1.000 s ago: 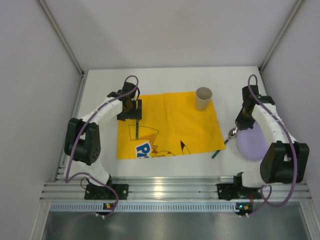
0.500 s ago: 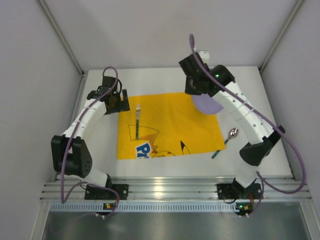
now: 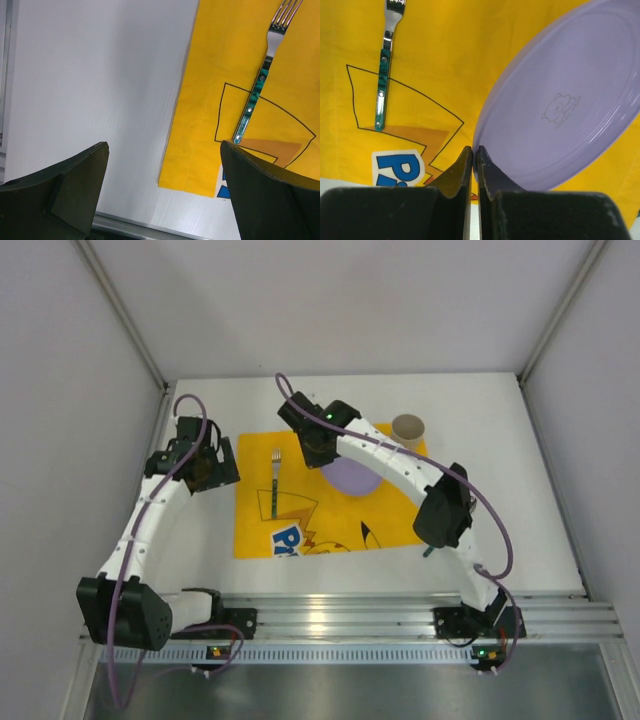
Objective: Set the dinner table for one person
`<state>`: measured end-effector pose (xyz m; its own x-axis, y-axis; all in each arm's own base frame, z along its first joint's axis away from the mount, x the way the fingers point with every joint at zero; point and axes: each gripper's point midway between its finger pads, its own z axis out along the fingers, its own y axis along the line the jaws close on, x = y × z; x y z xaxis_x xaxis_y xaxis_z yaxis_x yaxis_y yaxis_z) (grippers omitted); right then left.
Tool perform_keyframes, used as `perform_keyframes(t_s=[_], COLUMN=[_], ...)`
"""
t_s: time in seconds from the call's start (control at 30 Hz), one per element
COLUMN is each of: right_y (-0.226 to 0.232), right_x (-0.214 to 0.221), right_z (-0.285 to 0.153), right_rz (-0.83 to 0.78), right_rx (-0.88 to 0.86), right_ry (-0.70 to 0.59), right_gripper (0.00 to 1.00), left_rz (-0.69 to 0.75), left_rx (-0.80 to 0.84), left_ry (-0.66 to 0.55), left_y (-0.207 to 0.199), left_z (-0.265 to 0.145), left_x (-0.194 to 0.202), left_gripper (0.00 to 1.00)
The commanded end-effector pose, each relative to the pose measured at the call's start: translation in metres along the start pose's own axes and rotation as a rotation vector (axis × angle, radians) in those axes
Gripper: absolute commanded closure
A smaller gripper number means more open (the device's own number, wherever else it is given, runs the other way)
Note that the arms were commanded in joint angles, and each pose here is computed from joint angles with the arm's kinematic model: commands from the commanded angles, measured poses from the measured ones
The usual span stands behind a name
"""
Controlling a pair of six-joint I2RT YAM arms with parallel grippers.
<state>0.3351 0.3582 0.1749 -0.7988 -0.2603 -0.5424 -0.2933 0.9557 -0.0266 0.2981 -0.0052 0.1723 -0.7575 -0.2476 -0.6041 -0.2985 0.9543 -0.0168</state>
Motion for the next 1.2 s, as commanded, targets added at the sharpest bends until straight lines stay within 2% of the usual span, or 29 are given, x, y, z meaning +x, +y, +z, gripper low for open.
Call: perform_keyframes(t_s=[0.0, 0.23, 0.33, 0.4, 0.43, 0.5, 0.53, 0.6, 0.63, 0.7, 0.73, 0.8, 0.97, 1.07, 1.17], right_y=[0.025, 0.077, 0.085, 0.087, 0.085, 0.081, 0.076, 0.061, 0.048, 0.018, -0.003, -0.045, -0.158, -0.233, -0.261], right_x=[-0.016, 0.009, 0.021, 0.028, 0.028, 0.023, 0.009, 0.004, -0.003, -0.011, -0.004, 0.002, 0.074, 0.113, 0.149], right_z=[0.019, 0.067, 0.079, 0.084, 0.085, 0.072, 0.05, 0.033, 0.009, -0.01, -0.029, -0.038, -0.053, -0.05, -0.042], right_rz=[-0.018, -0.028, -0.04, -0.058, -0.058, -0.07, -0.067, -0.063, -0.051, -0.004, 0.024, 0.137, 0.393, 0.576, 0.689], right_rx=[-0.081, -0.295, -0.341, -0.357, -0.36, -0.375, -0.38, -0.363, -0.354, -0.297, -0.283, -0.242, -0.112, 0.051, 0.106], right_ry=[-0.046, 0.054, 0.098, 0.12, 0.126, 0.111, 0.061, 0.031, -0.009, -0.058, -0.07, -0.071, -0.019, 0.024, 0.109], right_gripper=[1.0, 1.0, 1.0, 0.85, 0.67, 0.56, 0.46, 0.41, 0.41, 0.4, 0.4, 0.4, 0.38, 0.39, 0.4], left_rz=[-0.029, -0.033, -0.027, -0.025, -0.026, -0.028, -0.032, -0.031, -0.034, -0.034, -0.037, -0.038, -0.053, -0.025, -0.01], left_rx=[-0.019, -0.035, -0.044, -0.043, -0.034, -0.026, -0.015, -0.007, 0.01, 0.024, 0.043, 0.062, 0.125, 0.153, 0.162], left_ry=[0.002, 0.002, -0.001, 0.009, 0.012, 0.021, 0.021, 0.03, 0.025, 0.04, 0.037, 0.06, 0.075, 0.094, 0.124], left_y=[0.011, 0.02, 0.023, 0.022, 0.02, 0.017, 0.015, 0.011, 0.008, 0.003, -0.002, -0.009, -0.033, -0.052, -0.064], left_z=[-0.015, -0.025, -0.027, -0.026, -0.026, -0.024, -0.024, -0.02, -0.019, -0.013, -0.01, -0.001, 0.017, 0.027, 0.037], left_x=[0.013, 0.024, 0.024, 0.025, 0.025, 0.025, 0.023, 0.023, 0.02, 0.02, 0.018, 0.021, 0.023, 0.032, 0.041], left_gripper=[0.02, 0.02, 0.02, 0.02, 0.02, 0.02, 0.02, 0.02, 0.02, 0.02, 0.02, 0.02, 0.02, 0.02, 0.02])
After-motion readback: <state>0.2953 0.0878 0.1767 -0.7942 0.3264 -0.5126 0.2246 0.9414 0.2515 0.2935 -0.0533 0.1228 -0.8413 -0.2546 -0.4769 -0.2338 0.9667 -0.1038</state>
